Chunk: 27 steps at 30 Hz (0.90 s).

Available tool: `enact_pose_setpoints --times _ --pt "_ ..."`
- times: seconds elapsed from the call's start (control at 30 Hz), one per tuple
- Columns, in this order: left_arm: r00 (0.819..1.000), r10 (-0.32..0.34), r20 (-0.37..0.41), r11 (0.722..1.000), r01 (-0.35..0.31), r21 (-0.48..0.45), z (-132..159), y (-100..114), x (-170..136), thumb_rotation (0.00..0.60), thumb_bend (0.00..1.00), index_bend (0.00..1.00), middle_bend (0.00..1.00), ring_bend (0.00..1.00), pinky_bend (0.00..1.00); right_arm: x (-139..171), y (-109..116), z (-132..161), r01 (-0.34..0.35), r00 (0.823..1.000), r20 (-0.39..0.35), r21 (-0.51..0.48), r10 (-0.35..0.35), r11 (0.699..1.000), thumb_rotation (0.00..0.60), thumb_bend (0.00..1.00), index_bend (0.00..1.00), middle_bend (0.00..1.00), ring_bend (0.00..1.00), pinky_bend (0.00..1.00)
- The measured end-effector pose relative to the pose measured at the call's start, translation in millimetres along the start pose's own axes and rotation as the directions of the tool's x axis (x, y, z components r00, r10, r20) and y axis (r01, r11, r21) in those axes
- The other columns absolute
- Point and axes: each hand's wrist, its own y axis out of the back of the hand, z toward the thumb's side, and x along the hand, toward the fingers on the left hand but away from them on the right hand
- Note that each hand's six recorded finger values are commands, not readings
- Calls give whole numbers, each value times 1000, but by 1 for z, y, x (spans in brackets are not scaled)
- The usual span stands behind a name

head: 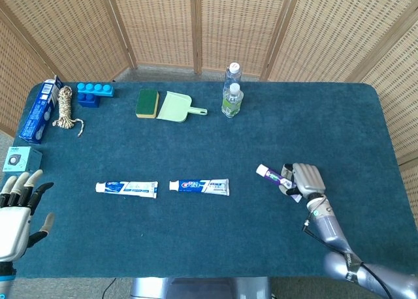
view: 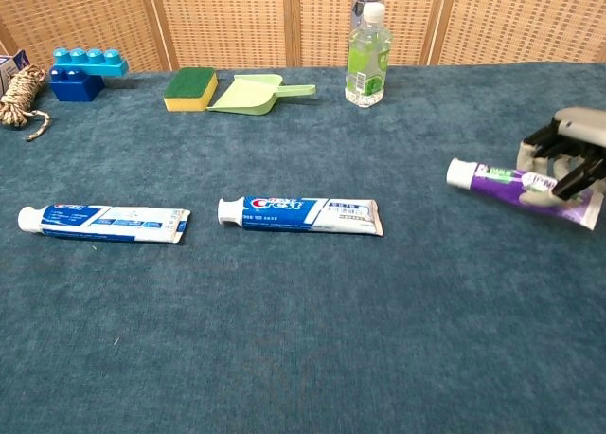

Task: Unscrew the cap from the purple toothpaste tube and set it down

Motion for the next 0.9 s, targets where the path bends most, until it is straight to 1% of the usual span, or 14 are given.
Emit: enact_pose_setpoints --times 0.13,0.23,0.37,0.5,0.57,0.67,0.77,0.9 --pt "1000 -11 22 1000 11 2 6 -2 2 600 367 200 124 0 0 12 11 4 3 999 -35 -99 -6 995 600 643 960 677 660 800" --pt "999 -19 41 1000 19 2 12 -4 5 600 367 200 132 1 5 22 20 6 -3 998 -62 -180 -9 984 600 644 960 680 664 802" --pt "997 -34 76 999 34 -1 21 -7 12 600 366 201 141 27 45 34 33 8 -20 995 -96 -295 -8 955 600 645 963 687 673 804" --pt "988 -59 146 998 59 4 39 -13 25 600 366 201 146 49 87 47 44 11 -47 992 -130 -395 -5 917 600 645 971 696 685 814" --pt "982 -64 177 998 64 8 47 -14 31 600 366 202 151 70 108 54 48 13 -67 988 -155 -429 -1 901 600 646 972 702 691 819" --pt "974 -67 215 998 69 0 59 -13 41 600 367 206 156 90 148 63 51 15 -99 982 -189 -457 12 884 600 645 972 706 697 826" --pt "965 -77 249 996 84 -20 70 -13 50 600 366 208 157 98 176 71 47 18 -135 976 -216 -466 35 875 600 646 973 707 698 829" --pt "949 -92 302 992 113 -52 87 -13 61 600 367 208 158 104 184 79 41 21 -170 969 -238 -471 61 866 600 644 971 707 700 830"
